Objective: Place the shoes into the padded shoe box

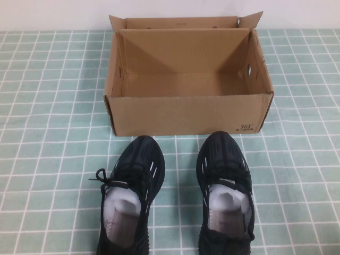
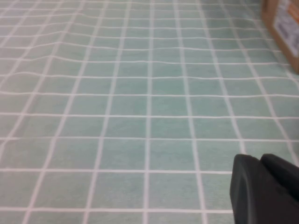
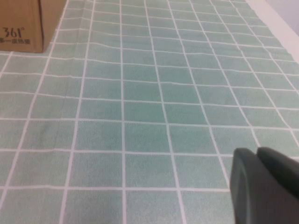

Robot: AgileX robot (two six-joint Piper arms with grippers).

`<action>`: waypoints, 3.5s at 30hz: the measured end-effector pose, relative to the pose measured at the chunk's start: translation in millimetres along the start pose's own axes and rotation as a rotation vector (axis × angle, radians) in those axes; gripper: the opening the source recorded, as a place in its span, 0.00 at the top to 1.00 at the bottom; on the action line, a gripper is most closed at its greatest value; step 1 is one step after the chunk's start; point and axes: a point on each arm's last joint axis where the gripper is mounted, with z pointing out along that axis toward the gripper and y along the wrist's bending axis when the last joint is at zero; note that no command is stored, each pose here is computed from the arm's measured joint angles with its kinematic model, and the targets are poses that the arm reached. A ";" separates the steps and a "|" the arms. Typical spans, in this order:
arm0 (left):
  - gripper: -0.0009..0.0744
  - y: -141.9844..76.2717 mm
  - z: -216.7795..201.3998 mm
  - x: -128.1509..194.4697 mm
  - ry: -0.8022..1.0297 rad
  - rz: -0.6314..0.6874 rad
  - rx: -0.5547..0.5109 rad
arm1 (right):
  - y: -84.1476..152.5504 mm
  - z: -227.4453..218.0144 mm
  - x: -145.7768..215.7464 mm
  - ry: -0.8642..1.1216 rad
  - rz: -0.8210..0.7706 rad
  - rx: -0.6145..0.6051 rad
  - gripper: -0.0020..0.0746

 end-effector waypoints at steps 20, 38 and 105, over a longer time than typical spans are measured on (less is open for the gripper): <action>0.98 -2.4 0.0 0.2 0.003 0.013 0.043 | 0.1 0.0 0.0 0.000 0.002 -0.001 0.98; 0.98 -2.4 0.0 0.2 0.003 0.013 0.043 | 6.0 -22.3 -59.5 -0.713 0.002 -0.073 0.98; 0.98 -2.4 0.0 0.2 0.003 0.013 0.043 | 97.4 42.8 -191.7 0.532 -0.373 -0.797 0.85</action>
